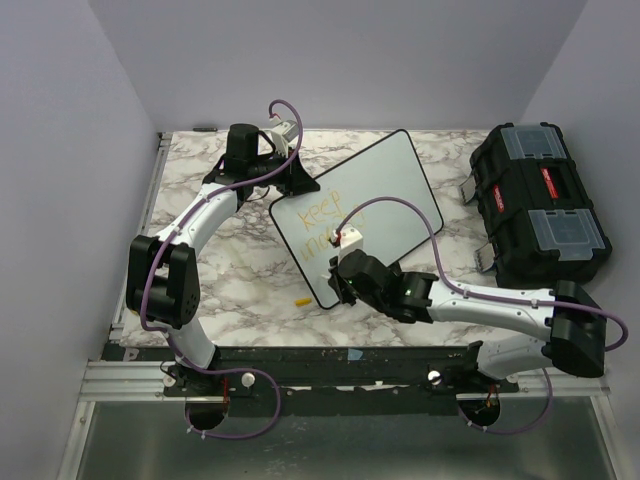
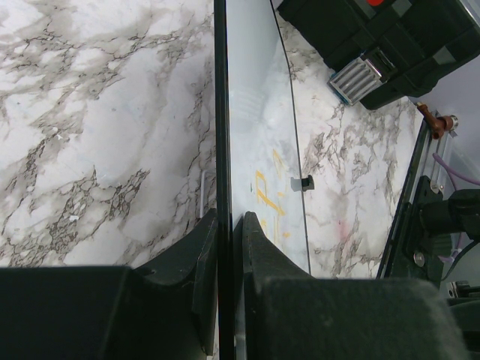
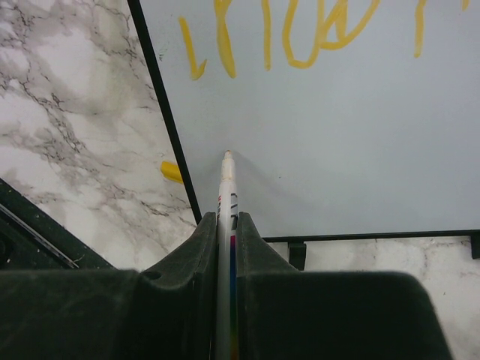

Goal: Write a sentence on the whiteboard

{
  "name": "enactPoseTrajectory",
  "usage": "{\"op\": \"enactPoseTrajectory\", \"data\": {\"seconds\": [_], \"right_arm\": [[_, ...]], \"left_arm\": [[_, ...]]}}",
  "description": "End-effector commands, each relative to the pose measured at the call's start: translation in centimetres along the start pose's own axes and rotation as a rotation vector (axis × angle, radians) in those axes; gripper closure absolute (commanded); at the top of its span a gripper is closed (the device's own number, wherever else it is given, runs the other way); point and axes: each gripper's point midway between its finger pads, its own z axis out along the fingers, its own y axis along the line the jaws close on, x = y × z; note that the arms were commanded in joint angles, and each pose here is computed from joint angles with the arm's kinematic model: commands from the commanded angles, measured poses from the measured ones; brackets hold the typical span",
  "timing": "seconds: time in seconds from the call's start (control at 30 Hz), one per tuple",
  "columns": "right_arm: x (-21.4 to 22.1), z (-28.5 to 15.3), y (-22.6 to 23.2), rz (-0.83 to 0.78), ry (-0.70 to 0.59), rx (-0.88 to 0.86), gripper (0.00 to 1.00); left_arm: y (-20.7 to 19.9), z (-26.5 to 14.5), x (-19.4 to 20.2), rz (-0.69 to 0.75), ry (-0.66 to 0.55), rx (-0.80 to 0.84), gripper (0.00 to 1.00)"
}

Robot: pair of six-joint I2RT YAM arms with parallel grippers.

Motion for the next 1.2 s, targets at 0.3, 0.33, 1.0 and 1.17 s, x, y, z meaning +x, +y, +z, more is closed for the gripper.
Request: {"op": "enactPoseTrajectory", "data": {"seconds": [0.3,0.33,1.0,1.17], "right_arm": [[1.0,1.0,0.1,0.004,0.03,0.02,0.99],[1.2,1.0,0.0,0.005,0.036,0.024,0.99],[4.2,0.1,-1.1,0.015,0.119,0.039,0.99],[4.2,0.0,-1.8,0.024,0.115,0.074,0.99]], "left_arm": [[-0.9,1.2,3.3,0.036,0.086,0.059,1.0],[-0.9,1.2,3.2,0.039,0.084,0.059,1.0],[-1.0,1.2,3.2,0.042,0.083,0.062,1.0],[-1.0,1.2,3.1,0.043,0.082,0.062,1.0]]}}
